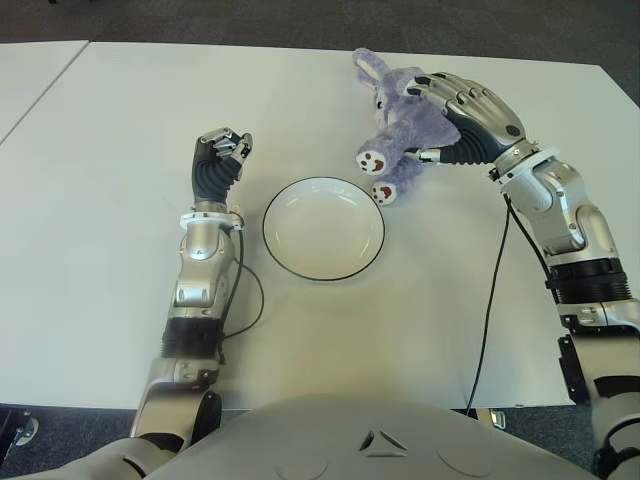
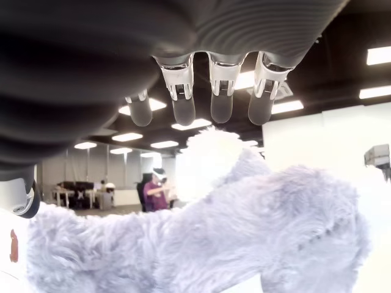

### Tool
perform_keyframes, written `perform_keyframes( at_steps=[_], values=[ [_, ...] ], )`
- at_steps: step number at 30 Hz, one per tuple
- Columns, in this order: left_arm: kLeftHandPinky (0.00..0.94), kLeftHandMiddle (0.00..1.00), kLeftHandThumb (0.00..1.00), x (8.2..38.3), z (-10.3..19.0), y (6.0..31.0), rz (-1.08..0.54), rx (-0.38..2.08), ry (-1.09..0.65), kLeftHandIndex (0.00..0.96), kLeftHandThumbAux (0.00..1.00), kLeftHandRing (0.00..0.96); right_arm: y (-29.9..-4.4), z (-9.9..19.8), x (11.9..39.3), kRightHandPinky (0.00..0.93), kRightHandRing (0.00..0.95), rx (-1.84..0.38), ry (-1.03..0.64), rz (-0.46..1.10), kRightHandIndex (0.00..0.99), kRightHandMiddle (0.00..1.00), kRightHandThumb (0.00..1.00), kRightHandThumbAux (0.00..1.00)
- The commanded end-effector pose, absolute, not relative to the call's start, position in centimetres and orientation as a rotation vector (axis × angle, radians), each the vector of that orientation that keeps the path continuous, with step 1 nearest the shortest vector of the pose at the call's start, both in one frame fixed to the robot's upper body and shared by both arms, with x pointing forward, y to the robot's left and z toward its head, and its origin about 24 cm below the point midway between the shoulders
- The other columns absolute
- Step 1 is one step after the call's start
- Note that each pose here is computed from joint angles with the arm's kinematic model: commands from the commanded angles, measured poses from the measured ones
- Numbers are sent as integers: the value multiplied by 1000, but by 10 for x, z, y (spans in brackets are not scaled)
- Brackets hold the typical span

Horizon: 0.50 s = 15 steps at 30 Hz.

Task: Put the doll into the plate.

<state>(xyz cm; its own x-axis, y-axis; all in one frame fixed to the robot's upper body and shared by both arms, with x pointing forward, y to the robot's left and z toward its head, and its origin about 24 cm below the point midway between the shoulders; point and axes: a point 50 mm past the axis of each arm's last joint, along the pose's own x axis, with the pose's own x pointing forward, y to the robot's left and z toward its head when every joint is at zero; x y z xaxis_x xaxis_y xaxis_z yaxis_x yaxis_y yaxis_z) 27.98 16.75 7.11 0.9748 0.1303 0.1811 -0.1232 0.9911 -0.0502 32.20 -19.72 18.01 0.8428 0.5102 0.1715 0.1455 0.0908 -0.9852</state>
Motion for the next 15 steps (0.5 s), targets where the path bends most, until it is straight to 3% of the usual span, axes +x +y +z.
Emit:
perform_keyframes(
  at_steps=[1, 15],
  values=[
    [868, 868, 710, 264, 34, 164, 164, -74, -32, 442, 707, 879, -201, 180, 326, 0, 0, -1512, -509, 303, 0, 0, 217, 380],
    [869, 870, 709, 264, 35, 166, 163, -74, -34, 442, 707, 880, -208, 182, 341, 0, 0, -1540, -424, 299, 0, 0, 193, 374]
  ],
)
